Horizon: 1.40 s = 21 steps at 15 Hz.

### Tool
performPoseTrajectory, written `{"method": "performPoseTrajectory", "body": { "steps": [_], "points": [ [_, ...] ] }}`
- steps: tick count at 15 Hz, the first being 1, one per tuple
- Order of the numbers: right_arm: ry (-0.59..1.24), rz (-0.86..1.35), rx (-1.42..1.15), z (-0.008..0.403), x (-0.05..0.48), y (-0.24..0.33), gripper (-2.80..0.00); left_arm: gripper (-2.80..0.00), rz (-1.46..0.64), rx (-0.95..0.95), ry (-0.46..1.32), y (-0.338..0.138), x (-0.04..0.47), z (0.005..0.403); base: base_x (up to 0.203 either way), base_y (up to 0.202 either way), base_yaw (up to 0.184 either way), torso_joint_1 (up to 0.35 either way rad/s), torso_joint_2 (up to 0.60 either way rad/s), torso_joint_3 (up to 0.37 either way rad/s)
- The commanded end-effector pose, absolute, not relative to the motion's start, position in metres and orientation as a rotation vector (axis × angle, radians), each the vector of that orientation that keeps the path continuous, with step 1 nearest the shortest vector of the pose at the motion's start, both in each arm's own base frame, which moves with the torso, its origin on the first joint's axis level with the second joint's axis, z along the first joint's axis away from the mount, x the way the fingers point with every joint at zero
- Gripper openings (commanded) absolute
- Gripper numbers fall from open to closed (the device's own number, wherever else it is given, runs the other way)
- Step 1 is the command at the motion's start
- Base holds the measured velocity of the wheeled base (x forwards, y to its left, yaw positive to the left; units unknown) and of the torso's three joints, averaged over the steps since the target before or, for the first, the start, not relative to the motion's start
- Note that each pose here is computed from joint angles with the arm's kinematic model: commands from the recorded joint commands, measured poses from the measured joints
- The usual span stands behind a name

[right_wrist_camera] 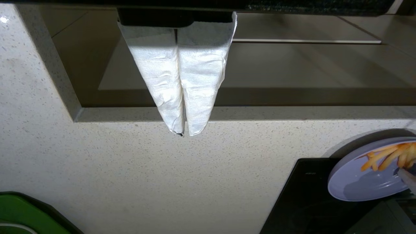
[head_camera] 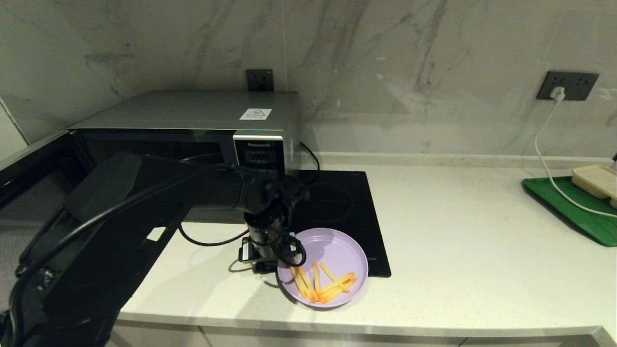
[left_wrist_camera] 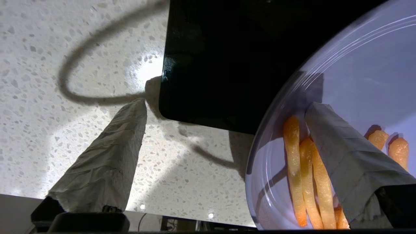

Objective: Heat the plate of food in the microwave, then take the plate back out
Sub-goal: Put the plate in the microwave oven

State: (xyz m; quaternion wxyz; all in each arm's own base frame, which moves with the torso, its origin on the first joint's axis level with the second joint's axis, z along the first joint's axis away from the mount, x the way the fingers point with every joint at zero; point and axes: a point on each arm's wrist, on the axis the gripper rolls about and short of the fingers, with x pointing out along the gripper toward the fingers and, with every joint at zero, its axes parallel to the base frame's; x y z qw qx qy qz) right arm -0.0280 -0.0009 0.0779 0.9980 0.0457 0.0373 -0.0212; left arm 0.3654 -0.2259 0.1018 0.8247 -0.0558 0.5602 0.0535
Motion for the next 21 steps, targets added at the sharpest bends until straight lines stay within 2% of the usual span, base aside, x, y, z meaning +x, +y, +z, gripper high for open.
{"method": "performPoseTrajectory", "body": {
  "steps": [1,4,5,21],
  "points": [
    [0.076,-0.042,0.092,0.078,-0.028,-0.001,-2.8,0.0,0.119,-0.117,1.194,-0.226,0.365,0.101,0.0,0.0,0.0,0.0,0.0,0.0],
    [0.076,-0.042,0.092,0.078,-0.028,-0.001,-2.8,0.0,0.119,-0.117,1.194,-0.226,0.365,0.102,0.0,0.0,0.0,0.0,0.0,0.0],
    [0.076,-0.042,0.092,0.078,-0.028,-0.001,-2.8,-2.8,0.119,-0.117,1.194,-0.226,0.365,0.102,0.0,0.0,0.0,0.0,0.0,0.0],
    [0.076,-0.042,0.092,0.078,-0.028,-0.001,-2.8,-2.8,0.13,-0.199,1.197,-0.225,0.361,0.11,0.0,0.0,0.0,0.0,0.0,0.0]
  ]
}}
